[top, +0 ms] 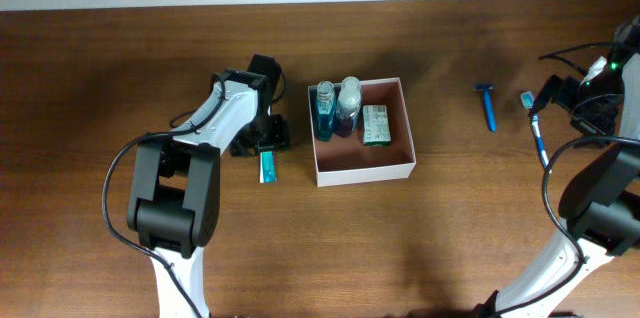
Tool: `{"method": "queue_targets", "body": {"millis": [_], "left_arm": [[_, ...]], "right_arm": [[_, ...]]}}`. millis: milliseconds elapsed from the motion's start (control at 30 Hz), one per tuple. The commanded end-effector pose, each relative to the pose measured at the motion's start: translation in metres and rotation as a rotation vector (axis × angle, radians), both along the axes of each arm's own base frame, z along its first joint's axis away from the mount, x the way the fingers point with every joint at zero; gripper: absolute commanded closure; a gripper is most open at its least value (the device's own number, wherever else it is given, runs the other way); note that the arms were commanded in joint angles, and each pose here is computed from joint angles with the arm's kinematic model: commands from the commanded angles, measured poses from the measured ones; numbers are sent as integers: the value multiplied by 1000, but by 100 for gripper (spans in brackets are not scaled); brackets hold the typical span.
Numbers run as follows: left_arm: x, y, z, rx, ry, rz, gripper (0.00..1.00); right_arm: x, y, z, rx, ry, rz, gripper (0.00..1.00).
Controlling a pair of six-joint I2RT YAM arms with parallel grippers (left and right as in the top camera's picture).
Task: Pack container
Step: 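Lower the left gripper and grasp the Colgate toothpaste tube, then lift the toothpaste tube and drop it into the box's front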
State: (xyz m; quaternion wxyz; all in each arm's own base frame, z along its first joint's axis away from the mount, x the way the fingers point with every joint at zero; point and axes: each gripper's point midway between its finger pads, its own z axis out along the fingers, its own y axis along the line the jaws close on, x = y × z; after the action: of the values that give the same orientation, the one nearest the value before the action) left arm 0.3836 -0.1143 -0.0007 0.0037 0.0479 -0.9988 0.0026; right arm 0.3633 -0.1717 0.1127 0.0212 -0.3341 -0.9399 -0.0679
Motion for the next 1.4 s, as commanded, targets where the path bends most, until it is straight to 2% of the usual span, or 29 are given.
{"method": "queue_targets", "body": {"millis": [0,133,367,433,533,1000,1167,1367], "left_arm": [[-1,0,5,0,-14,-11,34],[1,0,5,-2,-21,-11,52],[2,0,5,-3,-25,-10,62],[2,0,5,-3,-25,-10,70],[2,0,5,-3,-25,-10,75],[10,1,12,-8,-45,-4,75],[25,9,39,-13,-67,17,75],[48,15,97,-21,-130,-26,75]], "right_arm": [[-2,-2,-1,-6,8,-8,1],[-2,-2,-1,-6,8,-8,1],[-2,-2,-1,-6,8,-8,1],[-2,-2,-1,-6,7,-9,1],[-2,-2,-1,-6,8,-8,1],[-2,-2,-1,-6,8,-8,1],[-2,-2,-1,-6,8,-8,1],[-2,-2,-1,-6,8,-9,1]]}}
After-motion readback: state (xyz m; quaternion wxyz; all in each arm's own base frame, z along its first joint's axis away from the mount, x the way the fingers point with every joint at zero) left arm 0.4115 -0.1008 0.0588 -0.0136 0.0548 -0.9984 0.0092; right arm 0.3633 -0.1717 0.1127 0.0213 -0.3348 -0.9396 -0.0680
